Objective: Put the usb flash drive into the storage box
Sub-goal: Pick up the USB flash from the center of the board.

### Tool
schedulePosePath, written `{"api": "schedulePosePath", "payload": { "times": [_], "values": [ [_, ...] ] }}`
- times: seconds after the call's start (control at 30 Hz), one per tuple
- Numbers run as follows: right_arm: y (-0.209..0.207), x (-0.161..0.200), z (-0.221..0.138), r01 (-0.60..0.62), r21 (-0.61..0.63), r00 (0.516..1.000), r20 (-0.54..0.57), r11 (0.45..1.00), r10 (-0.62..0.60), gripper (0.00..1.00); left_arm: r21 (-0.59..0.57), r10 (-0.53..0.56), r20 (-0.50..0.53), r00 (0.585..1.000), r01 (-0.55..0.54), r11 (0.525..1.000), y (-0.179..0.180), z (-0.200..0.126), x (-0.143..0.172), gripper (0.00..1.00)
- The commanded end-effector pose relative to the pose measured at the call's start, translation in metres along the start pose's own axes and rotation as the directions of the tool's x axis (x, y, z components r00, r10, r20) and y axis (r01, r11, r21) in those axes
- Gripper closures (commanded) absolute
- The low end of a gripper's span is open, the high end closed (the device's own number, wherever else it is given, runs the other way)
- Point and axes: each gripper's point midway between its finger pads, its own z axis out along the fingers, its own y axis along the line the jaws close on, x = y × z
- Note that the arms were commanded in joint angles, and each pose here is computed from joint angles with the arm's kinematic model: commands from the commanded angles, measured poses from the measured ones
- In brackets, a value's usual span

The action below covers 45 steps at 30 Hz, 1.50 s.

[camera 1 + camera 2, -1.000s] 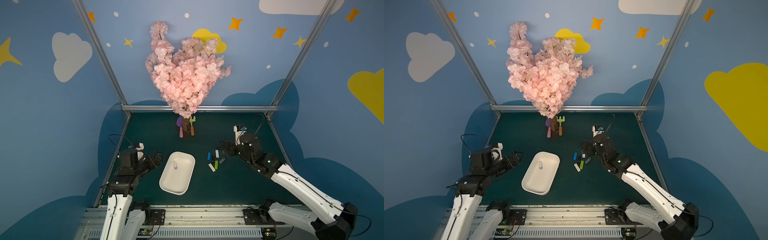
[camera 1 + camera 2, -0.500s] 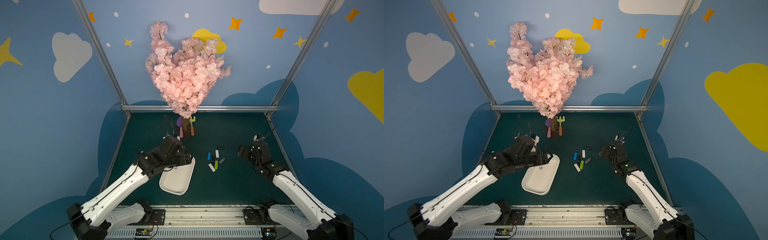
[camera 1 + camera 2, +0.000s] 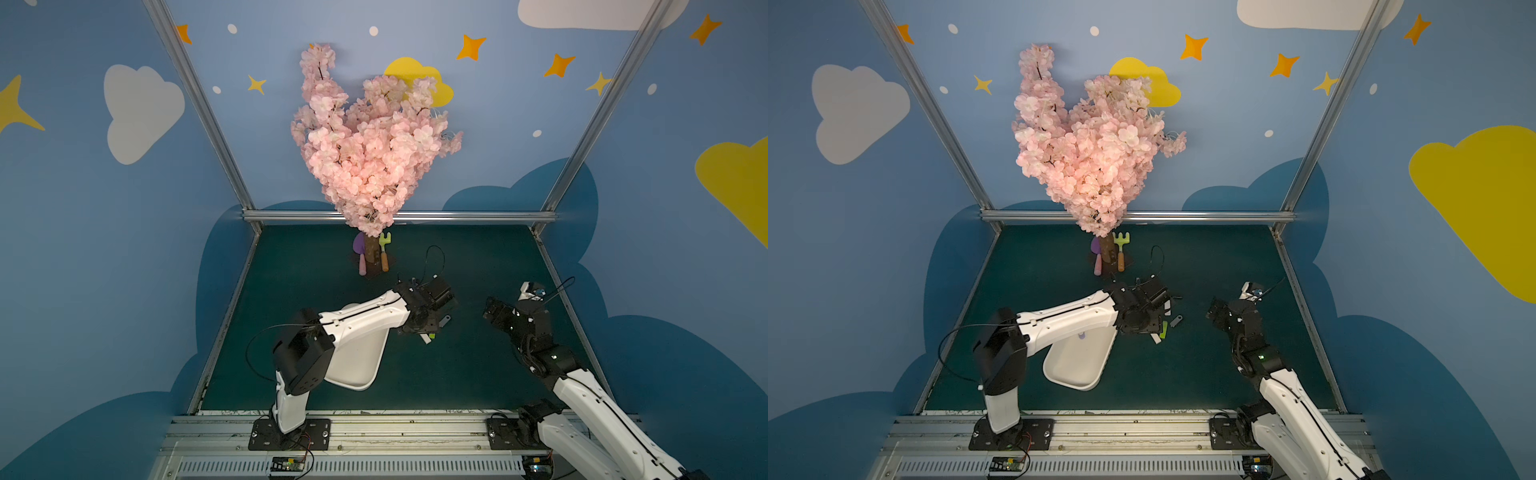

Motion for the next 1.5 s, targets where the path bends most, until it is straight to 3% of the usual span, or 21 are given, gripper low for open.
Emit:
{"api": "schedulePosePath", "payload": {
  "times": [0.0, 0.1, 0.43, 1.2, 1.47],
  "values": [
    [0.005, -0.008, 0.002, -0.023, -0.012, 1.0, 0.015, 1.0, 0.024, 0.05, -0.026, -0.034, -0.037, 0.999, 0.033, 0.999, -0.002, 0.016, 0.001, 0.34],
    [0.013, 0.002, 0.007, -0.027, -0.044, 0.999, -0.04, 0.999, 0.025, 0.05, -0.021, -0.042, -0.051, 0.998, 0.041, 0.999, -0.012, 0.032, -0.001, 0.36],
    [0.014, 0.002, 0.007, -0.026, -0.033, 0.997, -0.066, 0.999, 0.024, 0.05, -0.068, -0.099, -0.072, 0.993, 0.094, 0.993, 0.002, 0.06, -0.003, 0.43],
    [0.018, 0.006, 0.013, -0.019, -0.04, 0.995, -0.095, 0.999, 0.015, 0.05, -0.187, -0.025, -0.117, 0.993, 0.003, 0.982, 0.01, 0.087, 0.014, 0.48],
    [0.02, 0.007, 0.014, -0.021, -0.046, 0.995, -0.102, 0.999, 0.016, 0.05, -0.221, 0.015, -0.159, 0.987, -0.051, 0.974, 0.017, 0.089, 0.029, 0.54]
  ]
}}
